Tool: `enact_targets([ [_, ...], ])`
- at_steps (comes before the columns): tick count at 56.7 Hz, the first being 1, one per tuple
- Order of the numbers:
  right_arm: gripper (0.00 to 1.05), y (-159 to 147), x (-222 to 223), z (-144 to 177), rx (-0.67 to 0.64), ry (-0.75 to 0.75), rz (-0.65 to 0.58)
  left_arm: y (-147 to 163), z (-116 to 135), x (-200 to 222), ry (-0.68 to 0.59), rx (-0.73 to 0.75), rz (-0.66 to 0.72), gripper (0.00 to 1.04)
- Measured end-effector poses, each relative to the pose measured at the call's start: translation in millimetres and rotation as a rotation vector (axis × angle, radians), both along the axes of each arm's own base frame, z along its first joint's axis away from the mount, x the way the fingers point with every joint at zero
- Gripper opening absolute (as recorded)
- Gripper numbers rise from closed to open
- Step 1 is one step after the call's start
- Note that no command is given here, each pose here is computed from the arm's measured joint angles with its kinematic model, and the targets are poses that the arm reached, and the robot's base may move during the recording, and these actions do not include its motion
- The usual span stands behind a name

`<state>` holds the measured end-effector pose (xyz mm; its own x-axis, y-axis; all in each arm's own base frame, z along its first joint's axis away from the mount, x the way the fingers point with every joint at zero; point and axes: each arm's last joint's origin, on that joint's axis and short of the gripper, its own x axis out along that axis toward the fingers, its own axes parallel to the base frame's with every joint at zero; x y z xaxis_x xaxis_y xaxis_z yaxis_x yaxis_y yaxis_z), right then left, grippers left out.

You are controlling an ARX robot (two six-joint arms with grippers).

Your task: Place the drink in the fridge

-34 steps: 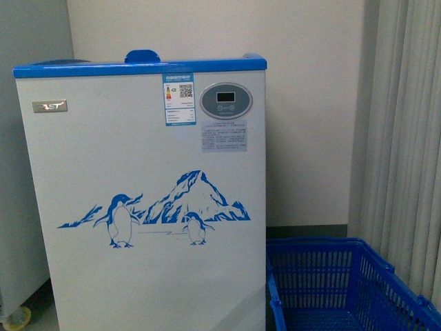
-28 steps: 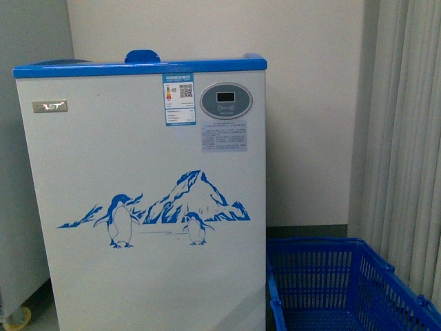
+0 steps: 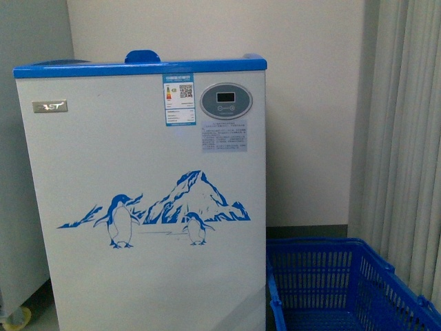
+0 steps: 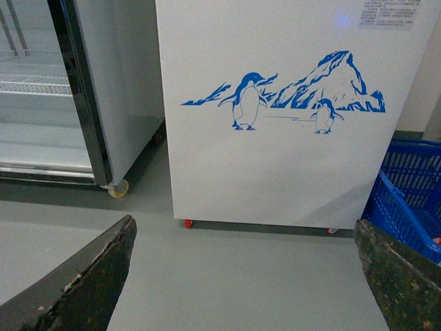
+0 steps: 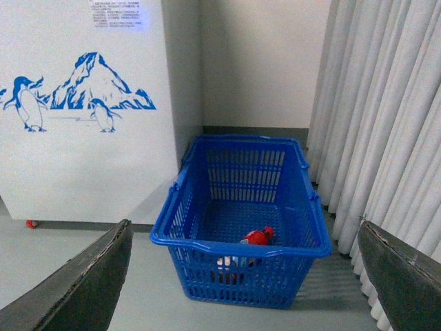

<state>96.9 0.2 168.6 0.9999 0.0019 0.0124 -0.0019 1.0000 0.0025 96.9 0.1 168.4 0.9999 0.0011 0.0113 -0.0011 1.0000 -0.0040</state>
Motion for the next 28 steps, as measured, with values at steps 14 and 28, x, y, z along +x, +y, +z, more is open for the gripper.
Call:
enact_targets([
  [14,0.98,0.0,0.0,0.0,0.0,0.0,0.0,0.0,0.0,0.0,0.0,0.0,0.0,0.97],
  [28,0.98,0.0,0.0,0.0,0.0,0.0,0.0,0.0,0.0,0.0,0.0,0.0,0.0,0.97],
])
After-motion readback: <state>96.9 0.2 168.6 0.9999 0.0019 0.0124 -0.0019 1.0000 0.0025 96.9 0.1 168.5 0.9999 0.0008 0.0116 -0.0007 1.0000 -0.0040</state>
